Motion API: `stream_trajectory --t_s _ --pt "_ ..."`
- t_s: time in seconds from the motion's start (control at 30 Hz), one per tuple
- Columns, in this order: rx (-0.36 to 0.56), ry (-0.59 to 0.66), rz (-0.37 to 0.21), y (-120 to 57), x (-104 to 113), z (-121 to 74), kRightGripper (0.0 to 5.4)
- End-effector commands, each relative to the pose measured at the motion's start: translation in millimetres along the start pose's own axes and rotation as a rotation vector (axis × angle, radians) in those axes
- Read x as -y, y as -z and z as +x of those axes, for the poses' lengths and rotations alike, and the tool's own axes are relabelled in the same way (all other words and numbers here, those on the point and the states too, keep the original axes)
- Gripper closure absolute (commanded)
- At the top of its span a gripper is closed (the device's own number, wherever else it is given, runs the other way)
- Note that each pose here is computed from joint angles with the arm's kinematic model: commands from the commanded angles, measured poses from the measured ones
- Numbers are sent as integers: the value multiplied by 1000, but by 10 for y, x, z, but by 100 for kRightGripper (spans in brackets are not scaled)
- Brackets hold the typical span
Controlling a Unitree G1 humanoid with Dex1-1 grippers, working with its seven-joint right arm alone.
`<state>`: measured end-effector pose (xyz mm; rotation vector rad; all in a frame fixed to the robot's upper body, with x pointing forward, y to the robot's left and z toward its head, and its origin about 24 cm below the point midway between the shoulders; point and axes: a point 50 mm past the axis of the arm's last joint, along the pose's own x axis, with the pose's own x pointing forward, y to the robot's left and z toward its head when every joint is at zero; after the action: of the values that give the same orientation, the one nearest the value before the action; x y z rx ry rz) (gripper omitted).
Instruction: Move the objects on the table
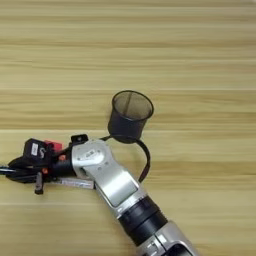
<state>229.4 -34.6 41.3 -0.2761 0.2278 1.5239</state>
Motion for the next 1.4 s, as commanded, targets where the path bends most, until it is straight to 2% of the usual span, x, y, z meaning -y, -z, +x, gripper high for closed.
stream_trajectory --t_s 0.03,0.3,0.7,0.73,1.2,1.4 --pt "34 34 -100 -195 136 57 436" --pt "-35 8 -93 -34 121 105 437" --pt "-54 -10 -95 25 71 127 437" --pt "-55 -12 -94 26 67 128 400" --pt "-52 -19 -90 24 52 134 266" --pt "-20 -14 -78 -31 71 127 209"
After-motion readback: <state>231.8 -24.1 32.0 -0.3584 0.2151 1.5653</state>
